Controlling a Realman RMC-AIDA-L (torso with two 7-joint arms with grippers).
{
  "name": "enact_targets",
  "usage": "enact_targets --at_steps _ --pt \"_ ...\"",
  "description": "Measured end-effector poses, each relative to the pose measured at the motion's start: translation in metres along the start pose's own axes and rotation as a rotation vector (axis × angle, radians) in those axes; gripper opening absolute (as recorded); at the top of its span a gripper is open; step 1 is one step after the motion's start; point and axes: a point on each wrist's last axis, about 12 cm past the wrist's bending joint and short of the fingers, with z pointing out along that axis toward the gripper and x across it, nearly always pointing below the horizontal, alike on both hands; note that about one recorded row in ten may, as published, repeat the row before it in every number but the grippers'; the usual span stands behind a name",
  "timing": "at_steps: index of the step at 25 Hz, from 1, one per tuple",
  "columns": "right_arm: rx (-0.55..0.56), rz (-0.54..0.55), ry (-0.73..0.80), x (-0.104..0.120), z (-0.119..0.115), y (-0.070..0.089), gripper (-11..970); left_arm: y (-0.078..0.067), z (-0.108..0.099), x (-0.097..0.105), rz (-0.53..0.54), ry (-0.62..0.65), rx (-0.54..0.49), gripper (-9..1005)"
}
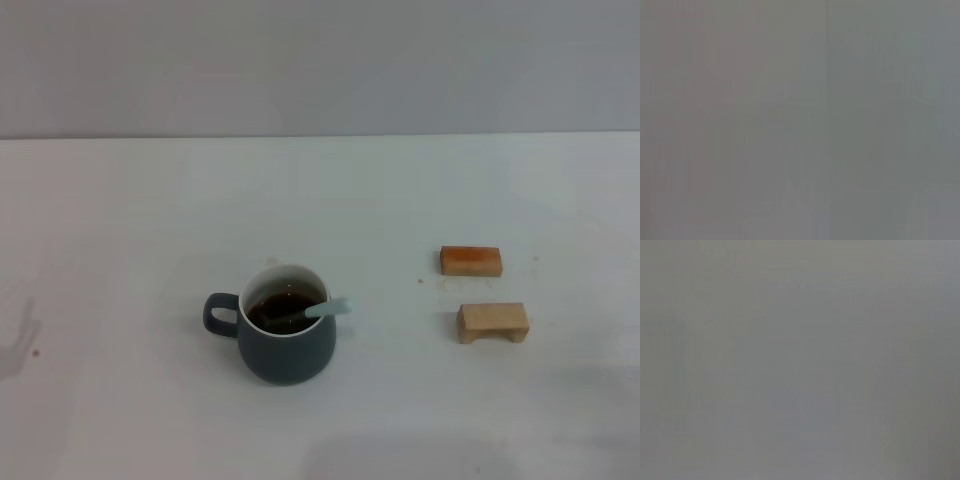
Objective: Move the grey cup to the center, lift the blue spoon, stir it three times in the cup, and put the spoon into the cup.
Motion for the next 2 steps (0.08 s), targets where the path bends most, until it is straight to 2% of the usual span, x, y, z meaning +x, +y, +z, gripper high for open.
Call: enact_targets --at_steps 2 --pt "0.004 -0.011 0.01 0.0023 -0.0001 -0.0029 651 0.0001 0.0005 0.0001 0.0 0.001 -0.002 855"
